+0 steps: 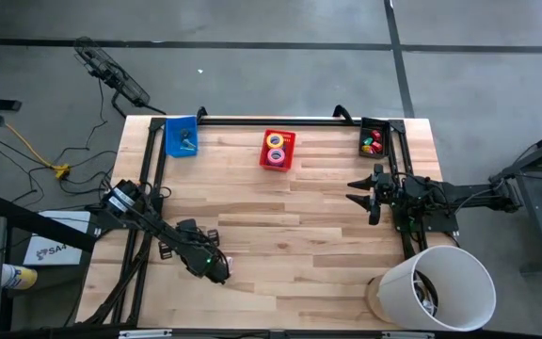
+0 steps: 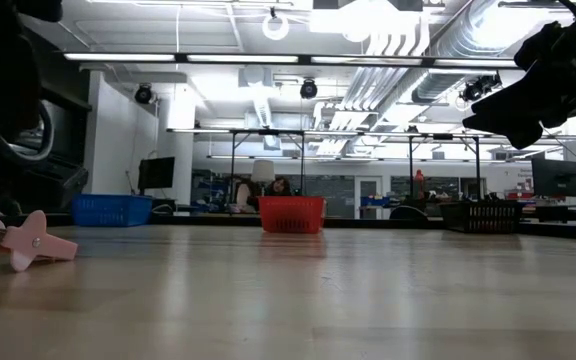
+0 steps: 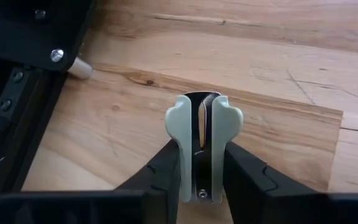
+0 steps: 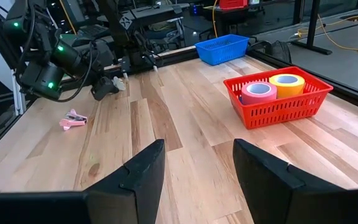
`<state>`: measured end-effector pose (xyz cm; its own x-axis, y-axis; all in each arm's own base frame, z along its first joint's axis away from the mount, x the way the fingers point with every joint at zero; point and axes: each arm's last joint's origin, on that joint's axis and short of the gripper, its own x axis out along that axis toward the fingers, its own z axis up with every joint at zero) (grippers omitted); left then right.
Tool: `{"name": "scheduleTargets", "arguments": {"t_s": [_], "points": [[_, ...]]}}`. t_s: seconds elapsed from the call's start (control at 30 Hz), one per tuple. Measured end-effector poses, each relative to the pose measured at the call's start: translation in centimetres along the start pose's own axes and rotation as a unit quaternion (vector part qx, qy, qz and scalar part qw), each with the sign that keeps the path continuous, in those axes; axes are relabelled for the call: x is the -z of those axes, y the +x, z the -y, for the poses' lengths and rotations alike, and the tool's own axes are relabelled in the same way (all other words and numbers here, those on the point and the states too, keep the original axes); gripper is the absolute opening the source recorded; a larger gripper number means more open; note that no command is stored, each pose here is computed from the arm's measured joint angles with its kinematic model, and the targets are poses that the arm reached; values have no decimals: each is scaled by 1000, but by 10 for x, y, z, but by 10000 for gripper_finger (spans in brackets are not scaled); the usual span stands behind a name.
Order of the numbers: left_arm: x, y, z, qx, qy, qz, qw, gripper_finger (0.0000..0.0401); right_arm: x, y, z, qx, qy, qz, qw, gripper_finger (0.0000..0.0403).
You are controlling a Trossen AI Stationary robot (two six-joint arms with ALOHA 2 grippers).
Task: Pick and place Stapler, Stapler remover, tape
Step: Put the gray staple remover into the blue bin
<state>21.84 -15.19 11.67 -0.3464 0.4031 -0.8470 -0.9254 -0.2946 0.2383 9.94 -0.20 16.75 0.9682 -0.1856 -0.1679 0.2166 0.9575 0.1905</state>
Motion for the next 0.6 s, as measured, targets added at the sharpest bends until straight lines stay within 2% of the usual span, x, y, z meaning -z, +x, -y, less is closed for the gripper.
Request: {"name": "scheduleTargets", "arguments": {"t_s": [0.07,0.6], "points": [[0,0,0,1,3,1,1000,82,0,0,0,0,0,0,1000,181],[-1,-2,-1,4,7,-6,1000,82,0,0,0,0,0,0,1000,181]]}}
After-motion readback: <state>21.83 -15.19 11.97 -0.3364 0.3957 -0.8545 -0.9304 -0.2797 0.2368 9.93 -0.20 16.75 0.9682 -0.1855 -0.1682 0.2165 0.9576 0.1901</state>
